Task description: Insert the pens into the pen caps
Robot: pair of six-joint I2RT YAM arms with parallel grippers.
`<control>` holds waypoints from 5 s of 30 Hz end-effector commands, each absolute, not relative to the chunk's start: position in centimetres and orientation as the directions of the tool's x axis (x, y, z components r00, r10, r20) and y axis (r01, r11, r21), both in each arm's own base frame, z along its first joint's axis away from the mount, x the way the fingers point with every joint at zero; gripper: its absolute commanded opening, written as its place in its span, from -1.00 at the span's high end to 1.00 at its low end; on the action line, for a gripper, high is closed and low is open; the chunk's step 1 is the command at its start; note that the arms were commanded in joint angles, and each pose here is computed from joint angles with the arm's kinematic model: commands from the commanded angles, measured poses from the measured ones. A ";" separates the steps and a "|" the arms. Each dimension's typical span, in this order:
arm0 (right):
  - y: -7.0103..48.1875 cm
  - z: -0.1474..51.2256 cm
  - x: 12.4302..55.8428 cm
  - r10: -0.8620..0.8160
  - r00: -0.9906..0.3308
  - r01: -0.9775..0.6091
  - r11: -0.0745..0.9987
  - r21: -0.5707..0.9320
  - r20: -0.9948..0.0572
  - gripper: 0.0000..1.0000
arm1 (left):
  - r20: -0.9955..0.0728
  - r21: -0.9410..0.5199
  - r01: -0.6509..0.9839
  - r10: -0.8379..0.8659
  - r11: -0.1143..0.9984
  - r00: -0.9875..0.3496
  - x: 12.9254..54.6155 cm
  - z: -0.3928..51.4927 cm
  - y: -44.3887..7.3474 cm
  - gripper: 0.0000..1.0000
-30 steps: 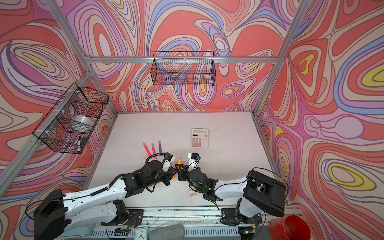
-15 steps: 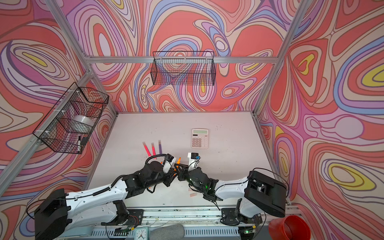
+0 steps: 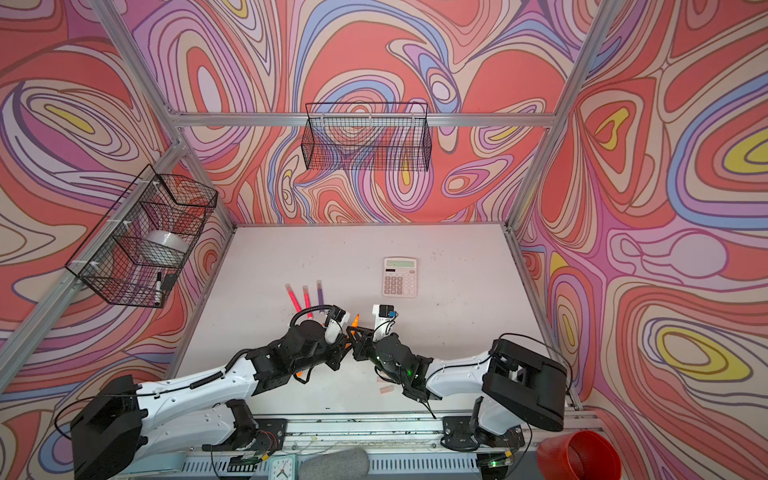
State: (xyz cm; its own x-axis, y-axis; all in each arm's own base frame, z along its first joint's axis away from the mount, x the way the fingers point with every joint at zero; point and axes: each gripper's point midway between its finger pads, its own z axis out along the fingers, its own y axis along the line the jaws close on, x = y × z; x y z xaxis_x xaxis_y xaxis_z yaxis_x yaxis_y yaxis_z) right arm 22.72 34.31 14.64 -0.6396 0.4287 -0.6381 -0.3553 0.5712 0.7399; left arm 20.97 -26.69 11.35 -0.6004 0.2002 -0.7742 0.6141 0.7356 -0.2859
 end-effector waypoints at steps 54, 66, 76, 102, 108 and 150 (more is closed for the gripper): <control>27.3 1.9 16.0 -0.175 -0.855 -0.290 0.942 0.171 -0.488 0.22 | -0.983 -0.033 0.687 0.102 0.726 -0.156 22.4 13.6 -23.0 1.00; 27.3 2.1 15.5 -0.260 -0.822 -0.310 0.951 0.014 -0.506 -0.07 | -0.985 -0.030 0.685 0.097 0.728 -0.146 22.3 13.9 -22.8 1.00; 26.0 3.6 15.1 -0.270 -0.807 -0.308 0.951 -0.015 -0.526 -0.14 | -0.985 -0.033 0.685 0.093 0.728 -0.147 22.3 13.8 -22.7 1.00; 23.4 1.8 8.0 -0.299 -0.874 -0.334 0.942 0.027 -0.383 0.55 | -0.985 -0.037 0.677 0.086 0.735 -0.147 22.1 14.1 -22.2 1.00; 24.0 1.6 8.5 -0.266 -0.867 -0.321 0.945 0.065 -0.422 0.56 | -0.985 -0.037 0.680 0.086 0.732 -0.146 21.9 14.5 -22.1 1.00; 24.7 -0.9 21.0 -0.122 -0.858 -0.148 0.989 0.012 -0.499 0.45 | -0.988 -0.019 0.662 0.086 0.749 -0.126 21.9 14.6 -21.4 1.00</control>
